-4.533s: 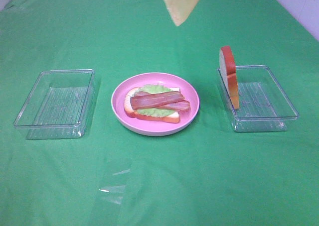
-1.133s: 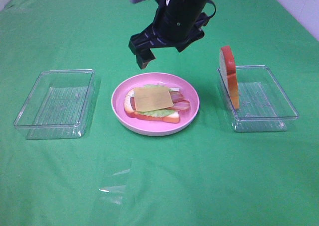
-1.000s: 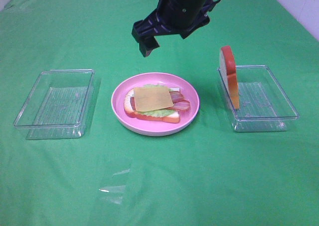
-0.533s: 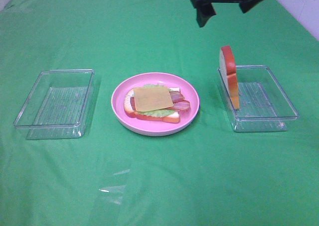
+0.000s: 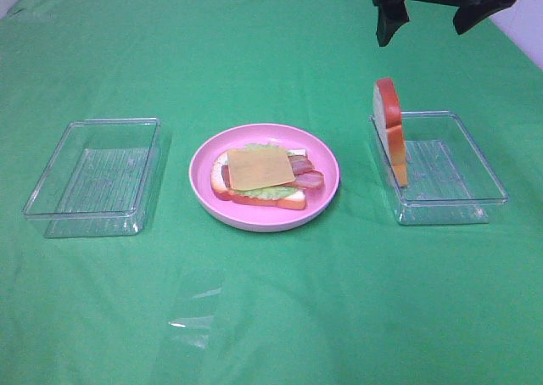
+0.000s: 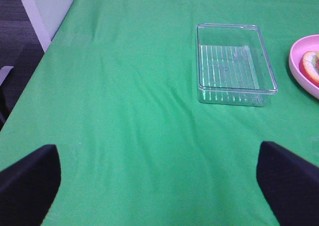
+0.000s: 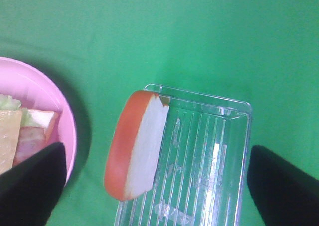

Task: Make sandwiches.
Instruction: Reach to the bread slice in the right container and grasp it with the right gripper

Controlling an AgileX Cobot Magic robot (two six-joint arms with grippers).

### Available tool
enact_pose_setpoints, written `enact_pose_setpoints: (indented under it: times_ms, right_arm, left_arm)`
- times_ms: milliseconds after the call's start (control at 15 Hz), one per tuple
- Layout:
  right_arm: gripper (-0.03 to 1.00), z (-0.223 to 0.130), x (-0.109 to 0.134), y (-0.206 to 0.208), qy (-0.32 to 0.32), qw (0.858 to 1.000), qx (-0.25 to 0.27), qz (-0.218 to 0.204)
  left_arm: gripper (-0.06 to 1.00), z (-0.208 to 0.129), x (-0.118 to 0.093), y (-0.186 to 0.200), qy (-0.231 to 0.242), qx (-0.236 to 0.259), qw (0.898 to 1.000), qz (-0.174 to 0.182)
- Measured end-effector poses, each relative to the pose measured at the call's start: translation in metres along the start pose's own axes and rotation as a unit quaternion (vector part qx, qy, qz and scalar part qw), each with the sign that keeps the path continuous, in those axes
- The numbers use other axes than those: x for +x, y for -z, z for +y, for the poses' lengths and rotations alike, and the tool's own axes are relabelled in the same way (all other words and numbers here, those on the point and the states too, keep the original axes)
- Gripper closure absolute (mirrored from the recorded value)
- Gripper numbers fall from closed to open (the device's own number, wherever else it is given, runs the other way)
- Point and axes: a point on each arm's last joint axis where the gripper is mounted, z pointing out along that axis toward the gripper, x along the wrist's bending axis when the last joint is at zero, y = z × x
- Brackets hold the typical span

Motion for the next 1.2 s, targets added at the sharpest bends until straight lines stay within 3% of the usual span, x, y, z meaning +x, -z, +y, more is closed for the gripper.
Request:
enact_pose_setpoints:
  times_ms: [200,600,1000,1200]
  right_arm:
    - [0.01,0.000,0.005,-0.013,-0.008,1.000,0.011,0.016]
    - [0.01,-0.014,0.015,-0.085,-0.005,0.996,0.090,0.020]
    - [0.02,-0.023,0.019,-0.114,-0.003,0.992,0.123,0.021]
    - [0.25,-0.022,0.019,-0.113,-0.003,0.992,0.123,0.021]
  left_arm:
    - [-0.05,0.000,0.000,0.000,0.000,0.000,1.000,0.000]
    - [-0.05,0.000,0.000,0.000,0.000,0.000,1.000,0.000]
    - [-0.05,0.000,0.000,0.000,0.000,0.000,1.000,0.000]
    - [-0.05,0.000,0.000,0.000,0.000,0.000,1.000,0.000]
